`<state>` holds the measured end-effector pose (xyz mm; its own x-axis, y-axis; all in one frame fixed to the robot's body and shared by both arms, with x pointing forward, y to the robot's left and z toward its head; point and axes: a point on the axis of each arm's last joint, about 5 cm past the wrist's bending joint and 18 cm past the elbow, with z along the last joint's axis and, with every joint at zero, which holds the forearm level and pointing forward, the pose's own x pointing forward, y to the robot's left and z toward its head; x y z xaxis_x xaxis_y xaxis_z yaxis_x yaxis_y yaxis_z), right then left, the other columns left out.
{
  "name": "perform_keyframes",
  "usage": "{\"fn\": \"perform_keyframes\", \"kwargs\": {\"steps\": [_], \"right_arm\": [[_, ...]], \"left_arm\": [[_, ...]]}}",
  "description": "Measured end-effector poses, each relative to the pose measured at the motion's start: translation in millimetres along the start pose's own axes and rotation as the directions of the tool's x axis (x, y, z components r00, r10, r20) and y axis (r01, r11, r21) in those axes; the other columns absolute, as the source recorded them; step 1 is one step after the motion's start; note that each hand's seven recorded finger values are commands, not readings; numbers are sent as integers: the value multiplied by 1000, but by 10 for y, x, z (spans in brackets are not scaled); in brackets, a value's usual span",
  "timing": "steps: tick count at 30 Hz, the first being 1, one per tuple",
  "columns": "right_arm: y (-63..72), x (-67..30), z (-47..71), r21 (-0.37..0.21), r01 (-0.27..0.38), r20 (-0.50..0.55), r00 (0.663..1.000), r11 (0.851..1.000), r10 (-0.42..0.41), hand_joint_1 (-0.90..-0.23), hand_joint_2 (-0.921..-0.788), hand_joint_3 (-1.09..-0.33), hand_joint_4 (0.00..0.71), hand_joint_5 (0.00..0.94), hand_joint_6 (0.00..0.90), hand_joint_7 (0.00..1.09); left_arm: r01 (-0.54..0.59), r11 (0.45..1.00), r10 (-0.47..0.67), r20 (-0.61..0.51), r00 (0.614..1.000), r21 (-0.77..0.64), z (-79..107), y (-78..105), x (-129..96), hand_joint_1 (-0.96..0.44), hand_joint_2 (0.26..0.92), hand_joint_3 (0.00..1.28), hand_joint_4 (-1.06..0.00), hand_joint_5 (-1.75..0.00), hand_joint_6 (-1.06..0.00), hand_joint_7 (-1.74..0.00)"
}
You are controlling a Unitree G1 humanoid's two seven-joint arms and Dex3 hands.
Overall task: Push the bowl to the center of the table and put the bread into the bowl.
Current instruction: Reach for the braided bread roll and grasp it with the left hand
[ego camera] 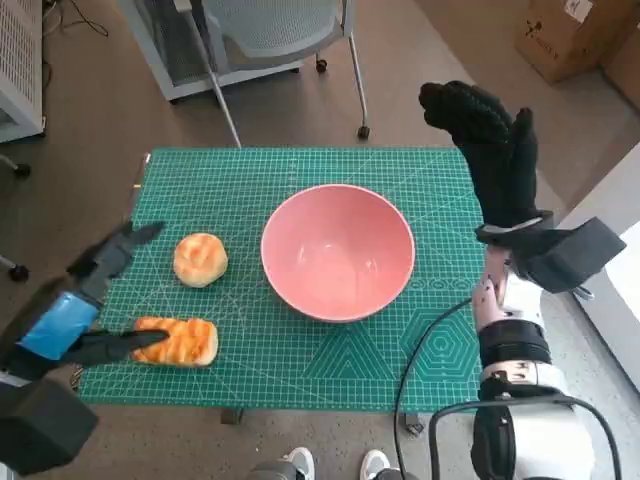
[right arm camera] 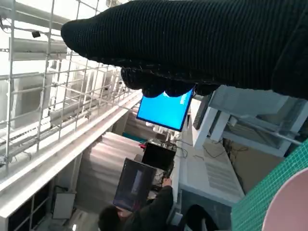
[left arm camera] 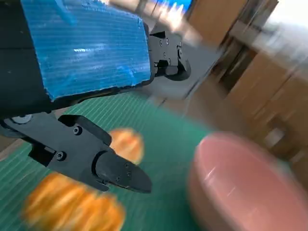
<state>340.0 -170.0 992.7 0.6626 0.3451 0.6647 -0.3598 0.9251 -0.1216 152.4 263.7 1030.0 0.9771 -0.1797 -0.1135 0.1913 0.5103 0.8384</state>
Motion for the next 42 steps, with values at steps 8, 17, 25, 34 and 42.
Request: {"fn": "perform_keyframes", "kwargs": {"steps": [8, 17, 25, 34, 42], "right_arm": [[19, 4, -7, 8, 2, 4, 1000, 1000, -2, -552, -921, -632, 299, 2, 478, 10], [34, 2, -16, 15, 4, 3, 1000, 1000, -4, -560, -921, -619, 303, 3, 480, 8], [29, 0, -16, 18, 9, 3, 1000, 1000, -9, -559, -921, -617, 305, 2, 480, 7], [24, -1, -15, 21, 11, 4, 1000, 1000, -11, -555, -921, -613, 310, 4, 481, 6], [13, 0, -11, 30, 8, 7, 1000, 1000, -9, -554, -921, -606, 319, 6, 480, 4]], "left_arm": [[192, 980, -184, -138, 973, 44, -17, -65, 105, -5, 749, 7, -124, -1, -264, -38], [280, 958, -260, -229, 938, 56, -145, -211, 265, -41, 756, 7, -135, -2, -267, -15], [319, 946, -288, -298, 910, 60, -219, -308, 381, -83, 761, 7, -127, 0, -261, -5], [358, 931, -312, -356, 881, 69, -352, -473, 537, -44, 783, 14, -194, -21, -315, -22], [330, 934, -262, -362, 895, 139, -416, -572, 643, 63, 900, 80, -499, -46, -545, -46]]}}
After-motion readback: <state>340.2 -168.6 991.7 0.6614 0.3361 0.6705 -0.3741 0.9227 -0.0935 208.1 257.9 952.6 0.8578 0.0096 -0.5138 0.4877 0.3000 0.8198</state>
